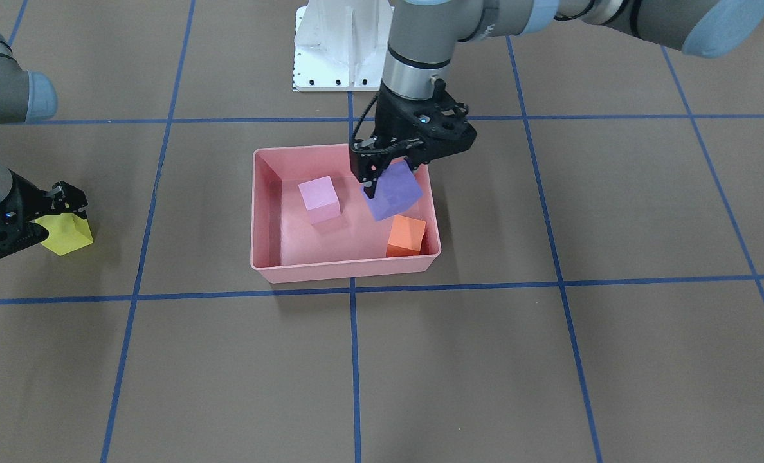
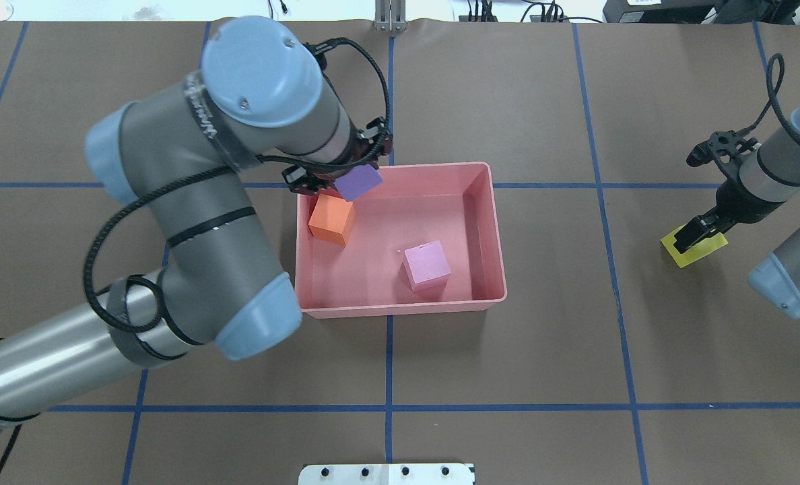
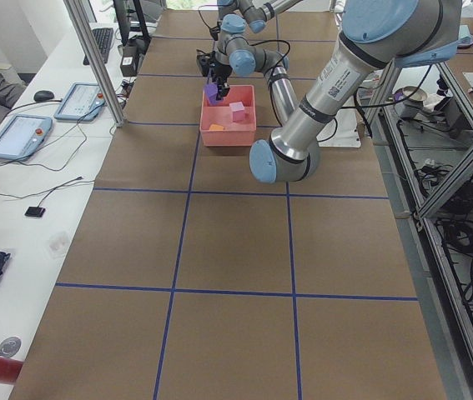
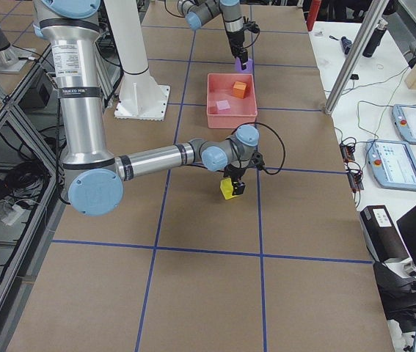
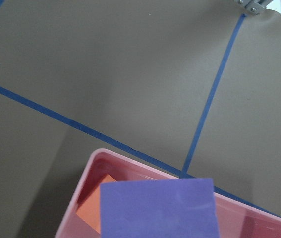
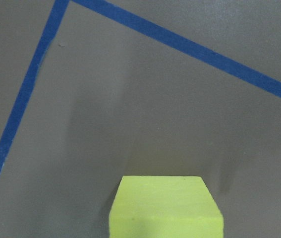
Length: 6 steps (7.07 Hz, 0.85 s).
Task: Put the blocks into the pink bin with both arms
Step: 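Carry the purple cube into the bin while the right gripper grasps the yellow cube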
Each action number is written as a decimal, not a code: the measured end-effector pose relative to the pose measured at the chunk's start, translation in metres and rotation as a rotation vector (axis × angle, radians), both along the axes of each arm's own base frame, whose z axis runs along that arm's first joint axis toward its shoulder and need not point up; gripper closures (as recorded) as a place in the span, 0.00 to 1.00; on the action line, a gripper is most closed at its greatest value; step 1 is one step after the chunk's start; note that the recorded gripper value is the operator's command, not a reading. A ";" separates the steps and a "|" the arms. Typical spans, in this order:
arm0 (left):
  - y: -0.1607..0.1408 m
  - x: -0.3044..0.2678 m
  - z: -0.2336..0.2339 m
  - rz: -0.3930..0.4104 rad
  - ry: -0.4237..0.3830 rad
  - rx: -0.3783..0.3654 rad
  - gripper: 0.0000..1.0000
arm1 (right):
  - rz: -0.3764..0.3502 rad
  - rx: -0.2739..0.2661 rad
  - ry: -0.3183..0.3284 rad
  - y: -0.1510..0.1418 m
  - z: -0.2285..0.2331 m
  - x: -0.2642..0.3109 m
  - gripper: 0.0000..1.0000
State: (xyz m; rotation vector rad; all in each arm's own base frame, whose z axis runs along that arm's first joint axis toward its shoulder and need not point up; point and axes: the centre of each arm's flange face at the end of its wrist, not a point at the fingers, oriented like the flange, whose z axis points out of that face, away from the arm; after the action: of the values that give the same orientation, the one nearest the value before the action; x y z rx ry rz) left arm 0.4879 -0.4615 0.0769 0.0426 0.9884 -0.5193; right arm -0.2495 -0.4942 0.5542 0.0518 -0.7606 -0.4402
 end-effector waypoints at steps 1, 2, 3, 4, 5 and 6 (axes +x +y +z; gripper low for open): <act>0.021 0.034 -0.022 0.011 0.010 -0.004 1.00 | -0.001 -0.005 0.004 0.000 0.003 0.000 0.01; 0.039 0.063 -0.035 0.013 0.007 -0.011 1.00 | -0.001 -0.009 0.006 -0.001 0.006 -0.001 0.33; 0.049 0.085 -0.039 0.015 -0.001 -0.013 0.78 | -0.001 -0.009 0.005 -0.002 0.005 -0.002 0.94; 0.051 0.098 -0.040 0.014 -0.006 -0.014 0.07 | 0.000 -0.005 0.001 -0.004 0.001 -0.003 1.00; 0.051 0.104 -0.039 0.013 -0.009 -0.014 0.00 | 0.000 -0.001 -0.003 -0.006 -0.002 -0.004 1.00; 0.051 0.106 -0.039 0.012 -0.011 -0.014 0.00 | 0.007 0.000 -0.005 -0.007 -0.004 -0.001 1.00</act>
State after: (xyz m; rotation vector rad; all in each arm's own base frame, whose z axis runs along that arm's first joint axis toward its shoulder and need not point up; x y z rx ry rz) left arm 0.5935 -0.4104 0.0384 0.0273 0.9742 -0.5145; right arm -0.2509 -0.5014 0.5503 0.0558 -0.7652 -0.4337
